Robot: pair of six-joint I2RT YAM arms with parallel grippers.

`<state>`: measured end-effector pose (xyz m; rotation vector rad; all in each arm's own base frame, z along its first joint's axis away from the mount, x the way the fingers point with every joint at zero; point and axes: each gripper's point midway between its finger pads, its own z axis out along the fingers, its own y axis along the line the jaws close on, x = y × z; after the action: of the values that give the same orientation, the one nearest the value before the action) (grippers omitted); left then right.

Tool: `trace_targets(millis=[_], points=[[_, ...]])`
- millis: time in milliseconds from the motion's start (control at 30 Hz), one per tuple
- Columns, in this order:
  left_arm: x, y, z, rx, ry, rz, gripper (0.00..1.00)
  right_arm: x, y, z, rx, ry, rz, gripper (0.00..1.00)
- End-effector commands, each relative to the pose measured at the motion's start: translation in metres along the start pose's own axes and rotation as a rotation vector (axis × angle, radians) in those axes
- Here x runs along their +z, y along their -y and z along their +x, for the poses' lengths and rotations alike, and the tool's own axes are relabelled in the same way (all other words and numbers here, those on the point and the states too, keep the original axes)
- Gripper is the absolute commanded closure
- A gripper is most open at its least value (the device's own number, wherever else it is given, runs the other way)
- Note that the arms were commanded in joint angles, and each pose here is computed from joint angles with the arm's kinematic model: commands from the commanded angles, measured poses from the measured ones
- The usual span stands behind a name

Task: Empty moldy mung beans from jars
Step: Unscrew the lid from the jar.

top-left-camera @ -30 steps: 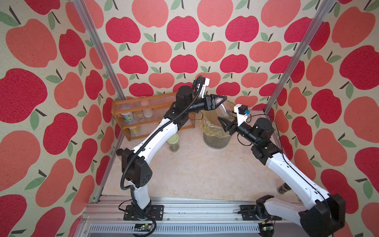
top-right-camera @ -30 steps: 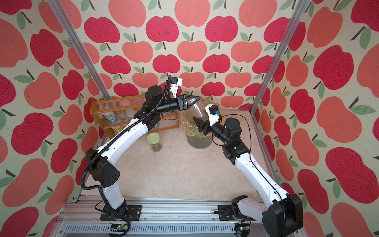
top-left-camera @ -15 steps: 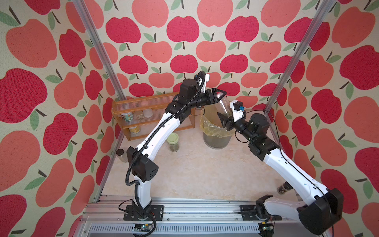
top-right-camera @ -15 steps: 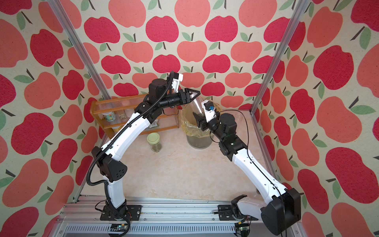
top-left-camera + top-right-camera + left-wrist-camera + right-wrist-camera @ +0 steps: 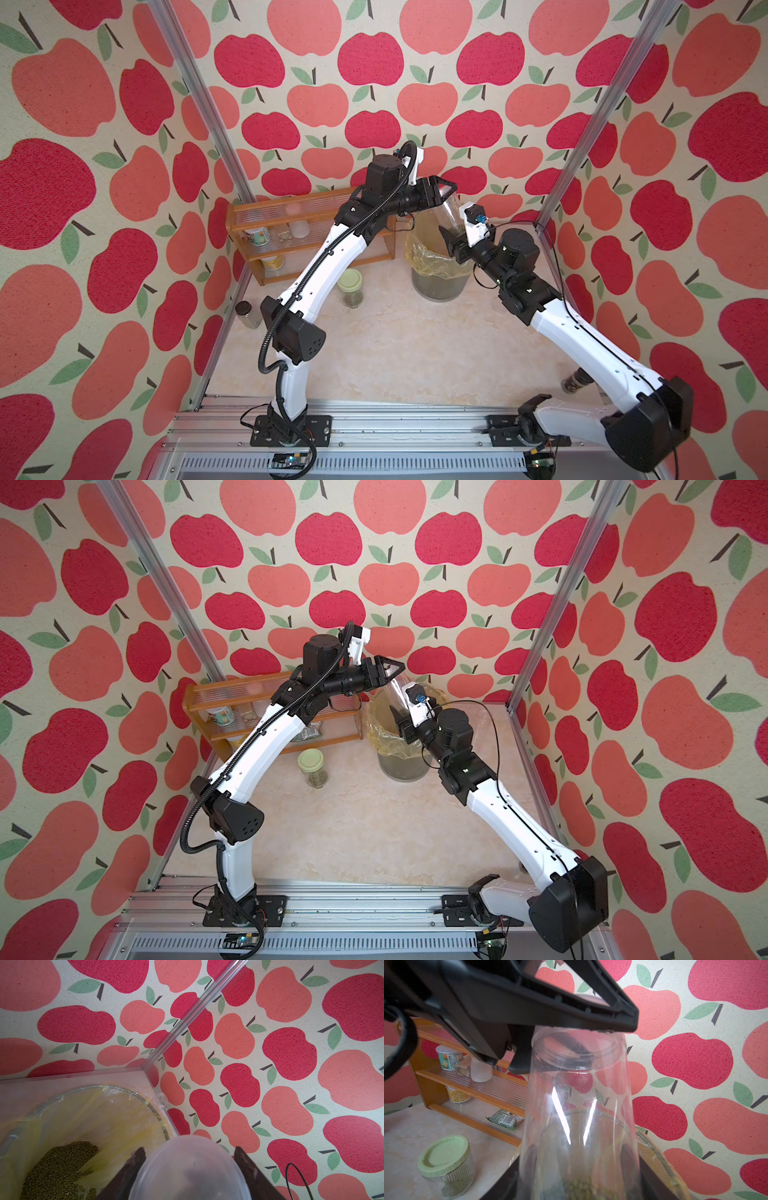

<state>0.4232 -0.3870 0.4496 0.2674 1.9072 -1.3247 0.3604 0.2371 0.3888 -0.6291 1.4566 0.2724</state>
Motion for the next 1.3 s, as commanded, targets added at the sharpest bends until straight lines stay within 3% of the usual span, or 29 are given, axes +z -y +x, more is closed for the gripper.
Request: trace_targets(millis=[0, 400, 767, 1267], points=[[0.002, -0.042, -0.008, -0.006, 0.028, -0.121, 0.38, -0.001, 0.024, -0.018, -0.065, 0.009, 0.132, 0.63], [0.004, -0.045, -0.014, -0.022, 0.019, -0.133, 0.37, 0.004, 0.035, -0.009, -0.106, -0.016, 0.213, 0.63], [-0.002, -0.046, -0.018, -0.027, 0.031, -0.113, 0.3, 0.002, 0.024, -0.006, 0.01, 0.03, 0.125, 0.62], [-0.013, -0.043, -0.028, -0.009, 0.069, -0.1, 0.21, -0.001, 0.028, 0.005, 0.096, 0.03, 0.111, 0.63]])
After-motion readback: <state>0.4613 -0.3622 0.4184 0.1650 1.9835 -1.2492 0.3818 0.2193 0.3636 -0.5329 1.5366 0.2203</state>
